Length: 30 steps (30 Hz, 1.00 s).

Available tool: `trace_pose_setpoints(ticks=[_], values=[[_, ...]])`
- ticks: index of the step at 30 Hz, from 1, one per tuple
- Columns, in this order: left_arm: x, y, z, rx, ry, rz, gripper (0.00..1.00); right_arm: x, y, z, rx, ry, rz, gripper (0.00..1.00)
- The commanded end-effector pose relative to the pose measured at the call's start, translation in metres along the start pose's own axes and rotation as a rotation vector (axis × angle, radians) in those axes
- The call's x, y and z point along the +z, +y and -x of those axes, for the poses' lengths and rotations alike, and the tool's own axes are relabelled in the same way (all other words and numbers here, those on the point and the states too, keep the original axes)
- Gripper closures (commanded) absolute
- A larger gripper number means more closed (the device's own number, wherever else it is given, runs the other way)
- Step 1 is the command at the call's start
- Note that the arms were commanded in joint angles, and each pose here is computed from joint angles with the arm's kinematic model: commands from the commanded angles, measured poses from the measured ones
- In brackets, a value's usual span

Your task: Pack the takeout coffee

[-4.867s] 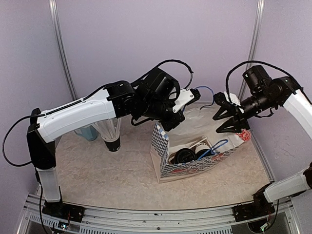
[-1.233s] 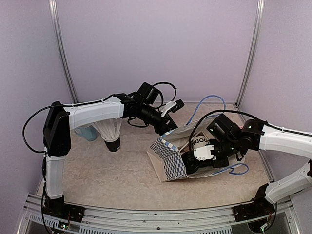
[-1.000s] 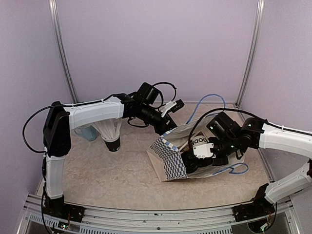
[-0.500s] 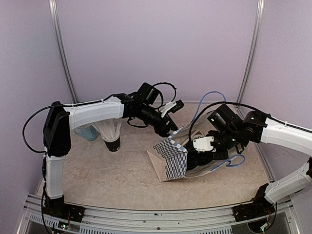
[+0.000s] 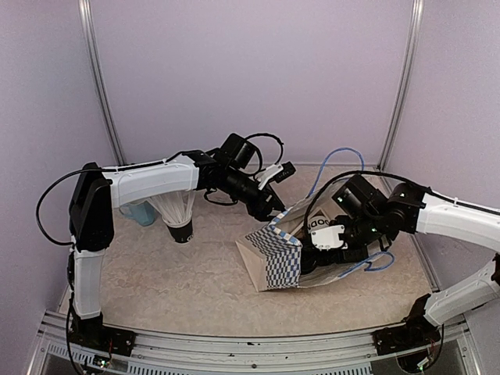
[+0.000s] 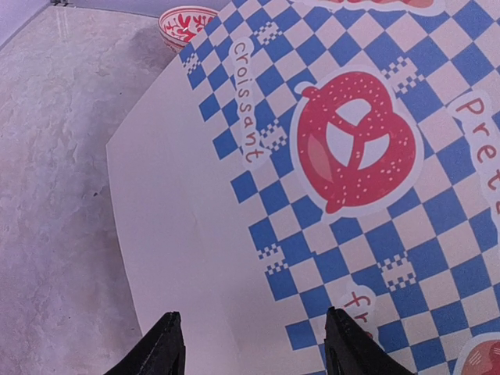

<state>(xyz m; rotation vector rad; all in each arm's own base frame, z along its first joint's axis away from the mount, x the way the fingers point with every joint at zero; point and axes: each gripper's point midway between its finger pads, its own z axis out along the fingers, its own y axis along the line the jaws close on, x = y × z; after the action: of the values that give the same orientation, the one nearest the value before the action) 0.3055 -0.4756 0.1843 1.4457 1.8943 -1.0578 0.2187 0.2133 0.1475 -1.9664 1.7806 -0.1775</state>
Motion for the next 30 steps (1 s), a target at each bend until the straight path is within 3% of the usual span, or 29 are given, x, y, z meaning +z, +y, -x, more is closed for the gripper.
trace_pose_setpoints(ticks=[1,10,20,24,30], values=[[0.007,-0.002,-0.012,0.004,0.035,-0.01,0.4,-0.001,-0.002,-0.004,-0.004,-0.012,-0.037,0.4],[0.017,-0.002,-0.02,-0.018,0.052,-0.052,0.39,0.009,0.005,-0.01,-0.034,-0.009,-0.052,0.31],[0.023,-0.004,-0.027,-0.033,0.07,-0.083,0.4,0.019,-0.004,-0.006,-0.057,-0.018,-0.093,0.32],[0.024,-0.005,-0.028,-0.034,0.074,-0.087,0.4,0.024,-0.007,-0.009,-0.064,0.001,-0.119,0.4],[0.024,-0.005,-0.029,-0.034,0.079,-0.088,0.4,0.029,-0.012,-0.01,-0.082,0.016,-0.143,0.64]])
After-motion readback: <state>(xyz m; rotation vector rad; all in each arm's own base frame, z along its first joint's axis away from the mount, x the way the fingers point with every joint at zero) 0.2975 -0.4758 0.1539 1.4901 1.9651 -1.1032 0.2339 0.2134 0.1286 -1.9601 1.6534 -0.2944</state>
